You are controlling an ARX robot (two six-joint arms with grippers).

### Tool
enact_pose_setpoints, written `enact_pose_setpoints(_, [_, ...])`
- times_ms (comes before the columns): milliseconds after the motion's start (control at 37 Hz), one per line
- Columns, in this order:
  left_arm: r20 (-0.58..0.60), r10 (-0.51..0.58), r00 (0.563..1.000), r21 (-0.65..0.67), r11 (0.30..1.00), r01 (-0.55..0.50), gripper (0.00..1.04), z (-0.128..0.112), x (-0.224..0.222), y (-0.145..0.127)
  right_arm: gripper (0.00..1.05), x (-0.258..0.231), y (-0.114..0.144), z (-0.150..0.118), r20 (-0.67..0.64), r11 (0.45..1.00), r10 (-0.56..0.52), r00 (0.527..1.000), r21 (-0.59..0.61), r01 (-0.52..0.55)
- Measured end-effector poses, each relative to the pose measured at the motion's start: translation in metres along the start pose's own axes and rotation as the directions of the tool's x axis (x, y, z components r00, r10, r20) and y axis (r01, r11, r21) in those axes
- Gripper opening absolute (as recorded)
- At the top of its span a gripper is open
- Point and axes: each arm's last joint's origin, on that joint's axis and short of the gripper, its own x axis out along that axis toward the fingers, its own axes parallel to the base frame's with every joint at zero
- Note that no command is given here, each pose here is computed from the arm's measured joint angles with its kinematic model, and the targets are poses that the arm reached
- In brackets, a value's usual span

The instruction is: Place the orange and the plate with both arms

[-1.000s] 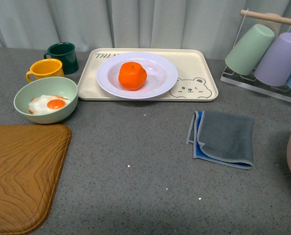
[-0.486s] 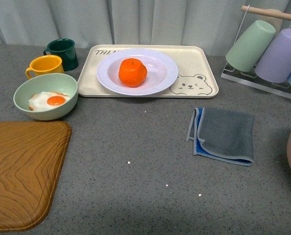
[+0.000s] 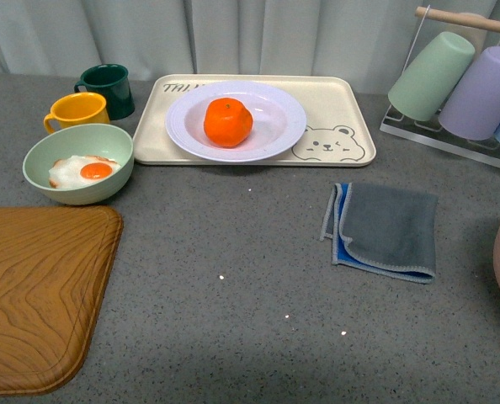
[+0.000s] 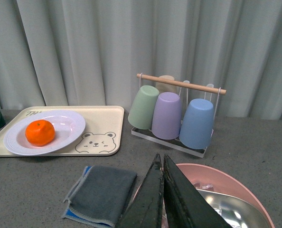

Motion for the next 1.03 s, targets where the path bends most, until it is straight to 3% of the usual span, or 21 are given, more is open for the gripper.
enact_pose_setpoints(162, [0.000,0.000,1.000,0.000,1.000,0.000,0.98,0.0000,0.0000,0.0000,0.34,0.0000,0.0000,0.0000,0.000,1.000,0.000,1.000,0.000,0.000])
enact_pose_setpoints(351, [0.000,0.000,1.000,0.000,1.000,0.000,0.98,0.0000,0.0000,0.0000,0.61,0.0000,0.0000,0.0001,0.001,1.000,0.000,1.000,0.000,0.000])
enact_pose_setpoints(541, [0.000,0.000,1.000,0.000,1.000,0.000,0.98,0.0000,0.0000,0.0000,0.96,0.0000,0.0000,0.0001,0.001,1.000,0.000,1.000,0.000,0.000])
enact_pose_setpoints(1027, [0.000,0.000,1.000,0.000,1.000,0.000,0.98,0.0000,0.0000,0.0000,0.95,0.0000,0.0000,0.0001,0.001,1.000,0.000,1.000,0.001,0.000])
